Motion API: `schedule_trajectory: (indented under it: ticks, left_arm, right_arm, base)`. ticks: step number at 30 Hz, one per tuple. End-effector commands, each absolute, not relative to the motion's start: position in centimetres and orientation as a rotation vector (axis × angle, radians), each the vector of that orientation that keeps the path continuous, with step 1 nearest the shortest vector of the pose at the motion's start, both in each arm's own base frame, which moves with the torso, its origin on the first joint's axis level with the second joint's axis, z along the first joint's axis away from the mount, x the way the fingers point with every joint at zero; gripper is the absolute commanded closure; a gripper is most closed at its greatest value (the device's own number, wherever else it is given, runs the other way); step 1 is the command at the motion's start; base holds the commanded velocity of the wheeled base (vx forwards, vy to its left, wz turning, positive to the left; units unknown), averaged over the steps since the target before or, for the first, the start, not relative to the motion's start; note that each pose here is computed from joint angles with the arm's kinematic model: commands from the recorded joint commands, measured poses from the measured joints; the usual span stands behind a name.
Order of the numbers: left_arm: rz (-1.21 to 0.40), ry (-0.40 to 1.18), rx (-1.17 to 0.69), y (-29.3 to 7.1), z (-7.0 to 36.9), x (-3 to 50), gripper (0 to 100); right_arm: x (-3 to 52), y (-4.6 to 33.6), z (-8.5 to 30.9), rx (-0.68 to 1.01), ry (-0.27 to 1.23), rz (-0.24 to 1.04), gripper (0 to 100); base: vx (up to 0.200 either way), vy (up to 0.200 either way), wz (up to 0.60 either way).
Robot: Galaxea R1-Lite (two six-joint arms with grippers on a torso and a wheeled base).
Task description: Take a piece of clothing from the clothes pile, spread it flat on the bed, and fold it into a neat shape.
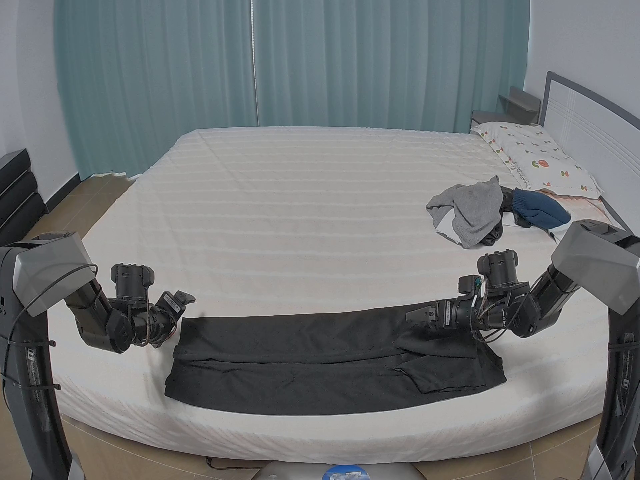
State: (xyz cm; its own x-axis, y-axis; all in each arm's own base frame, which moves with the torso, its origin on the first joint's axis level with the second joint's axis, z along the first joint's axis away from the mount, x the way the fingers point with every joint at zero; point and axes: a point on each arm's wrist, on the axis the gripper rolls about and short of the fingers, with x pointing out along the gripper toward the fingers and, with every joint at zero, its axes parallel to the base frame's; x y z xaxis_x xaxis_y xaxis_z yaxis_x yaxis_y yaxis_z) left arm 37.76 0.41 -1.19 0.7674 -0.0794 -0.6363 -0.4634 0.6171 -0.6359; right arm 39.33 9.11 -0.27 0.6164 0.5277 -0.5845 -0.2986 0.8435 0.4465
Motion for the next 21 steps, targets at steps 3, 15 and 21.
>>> schedule_trajectory:
  ticks: [3,15,21]
  left_arm:
    - [0.242,0.679,-0.893,0.43,-1.22,37.77,0]
    - [0.242,0.679,-0.893,0.43,-1.22,37.77,0]
    - [0.242,0.679,-0.893,0.43,-1.22,37.77,0]
  right_arm:
    - [39.96,10.10,-1.45,0.308,0.780,0.488,0]
    - [40.15,10.18,-1.62,0.269,0.768,0.458,100]
    - [40.72,10.44,-0.87,0.270,0.734,0.466,100]
  base:
    - [0.000,0.000,0.00]
    - [0.000,0.000,0.00]
    - [0.000,0.000,0.00]
